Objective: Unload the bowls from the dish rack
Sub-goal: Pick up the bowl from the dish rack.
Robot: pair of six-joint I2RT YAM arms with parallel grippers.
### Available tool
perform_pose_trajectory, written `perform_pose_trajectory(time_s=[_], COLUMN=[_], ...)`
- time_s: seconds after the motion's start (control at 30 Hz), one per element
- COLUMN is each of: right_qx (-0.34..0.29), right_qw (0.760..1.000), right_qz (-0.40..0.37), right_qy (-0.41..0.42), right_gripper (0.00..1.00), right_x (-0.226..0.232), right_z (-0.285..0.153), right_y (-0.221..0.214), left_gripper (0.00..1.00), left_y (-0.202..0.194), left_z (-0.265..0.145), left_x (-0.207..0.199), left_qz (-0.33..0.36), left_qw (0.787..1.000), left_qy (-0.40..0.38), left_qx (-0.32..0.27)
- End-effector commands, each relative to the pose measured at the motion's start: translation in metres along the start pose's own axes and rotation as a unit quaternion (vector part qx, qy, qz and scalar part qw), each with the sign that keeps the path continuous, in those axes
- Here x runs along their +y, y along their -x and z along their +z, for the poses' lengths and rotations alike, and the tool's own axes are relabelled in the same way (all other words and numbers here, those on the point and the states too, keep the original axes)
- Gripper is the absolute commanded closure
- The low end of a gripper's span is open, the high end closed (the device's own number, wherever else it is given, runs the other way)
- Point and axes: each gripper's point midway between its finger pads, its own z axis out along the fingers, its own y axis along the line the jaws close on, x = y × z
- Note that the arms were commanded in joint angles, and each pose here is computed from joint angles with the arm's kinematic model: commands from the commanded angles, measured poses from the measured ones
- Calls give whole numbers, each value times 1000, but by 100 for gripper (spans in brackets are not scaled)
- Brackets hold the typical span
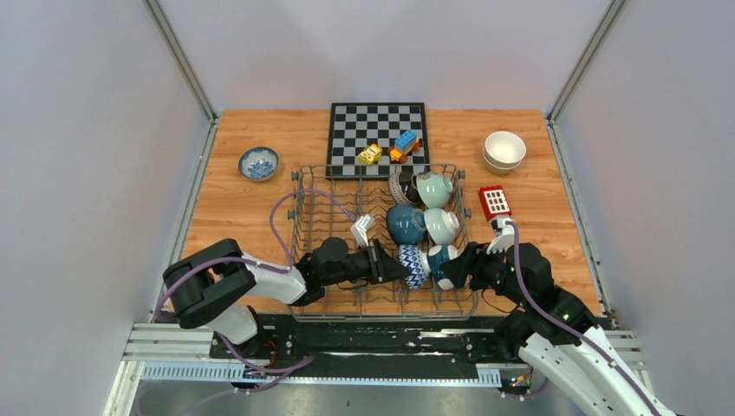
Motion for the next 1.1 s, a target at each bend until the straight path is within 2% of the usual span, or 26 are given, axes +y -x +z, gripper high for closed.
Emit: perform_pose_trajectory(time_s=[0.0,1.07], right_qx=[2,-9], right_qw=[1000,1000], right_qz=[-4,3], right_qy=[-8,6], right_gripper=[38,38], right_x=[-4,6], right_z=[1,-5], right_y=[-4,7], left_gripper=[100,100], left_y=[4,19], left_z=[-4,-27], left_x=[8,-47], left_qz=[7,48], left_qw=[1000,996], left_qy=[3,-69], left_qx=[-15,-34])
